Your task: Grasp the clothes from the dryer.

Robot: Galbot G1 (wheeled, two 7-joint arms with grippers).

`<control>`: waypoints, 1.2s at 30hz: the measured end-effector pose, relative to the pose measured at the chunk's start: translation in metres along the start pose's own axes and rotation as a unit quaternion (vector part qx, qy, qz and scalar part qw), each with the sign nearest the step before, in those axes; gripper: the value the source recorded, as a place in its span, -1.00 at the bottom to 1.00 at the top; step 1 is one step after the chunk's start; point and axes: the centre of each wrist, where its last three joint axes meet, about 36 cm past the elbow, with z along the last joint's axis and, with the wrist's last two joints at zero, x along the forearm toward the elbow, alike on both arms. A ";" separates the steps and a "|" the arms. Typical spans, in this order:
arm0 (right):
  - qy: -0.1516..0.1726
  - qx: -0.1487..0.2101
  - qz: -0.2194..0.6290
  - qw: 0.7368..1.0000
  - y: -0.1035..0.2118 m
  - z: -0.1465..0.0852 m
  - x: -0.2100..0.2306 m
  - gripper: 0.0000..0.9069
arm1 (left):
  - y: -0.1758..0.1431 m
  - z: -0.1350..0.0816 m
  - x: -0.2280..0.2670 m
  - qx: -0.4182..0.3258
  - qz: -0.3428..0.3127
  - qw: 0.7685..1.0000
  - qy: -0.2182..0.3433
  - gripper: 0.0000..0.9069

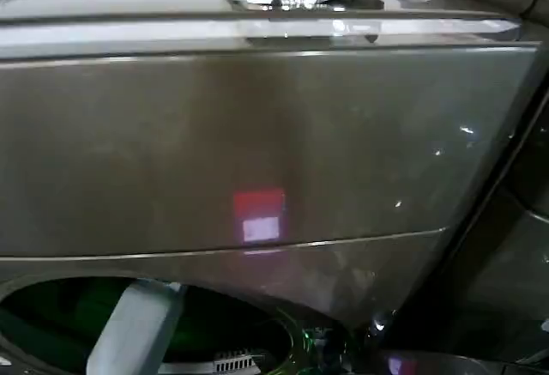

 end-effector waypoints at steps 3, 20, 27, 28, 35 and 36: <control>0.000 -0.001 0.000 1.000 0.001 0.001 0.000 1.00 | -0.003 -0.001 -0.016 -0.002 -0.001 1.000 0.003 1.00; -0.001 -0.006 -0.003 1.000 0.002 0.002 -0.001 1.00 | -0.002 -0.007 -0.080 -0.026 -0.003 0.999 0.027 1.00; -0.001 -0.008 -0.004 1.000 0.004 0.003 0.000 1.00 | 0.003 -0.012 -0.097 -0.045 0.028 0.997 0.052 1.00; 0.000 -0.008 -0.004 1.000 0.004 0.003 0.000 1.00 | 0.003 -0.012 -0.099 -0.047 0.033 0.997 0.056 1.00; 0.000 -0.008 -0.005 1.000 0.003 0.004 0.000 1.00 | 0.006 -0.018 -0.117 -0.077 0.070 0.991 0.087 1.00; 0.000 -0.008 -0.005 1.000 0.003 0.004 0.000 1.00 | 0.006 -0.018 -0.119 -0.084 0.076 0.989 0.091 1.00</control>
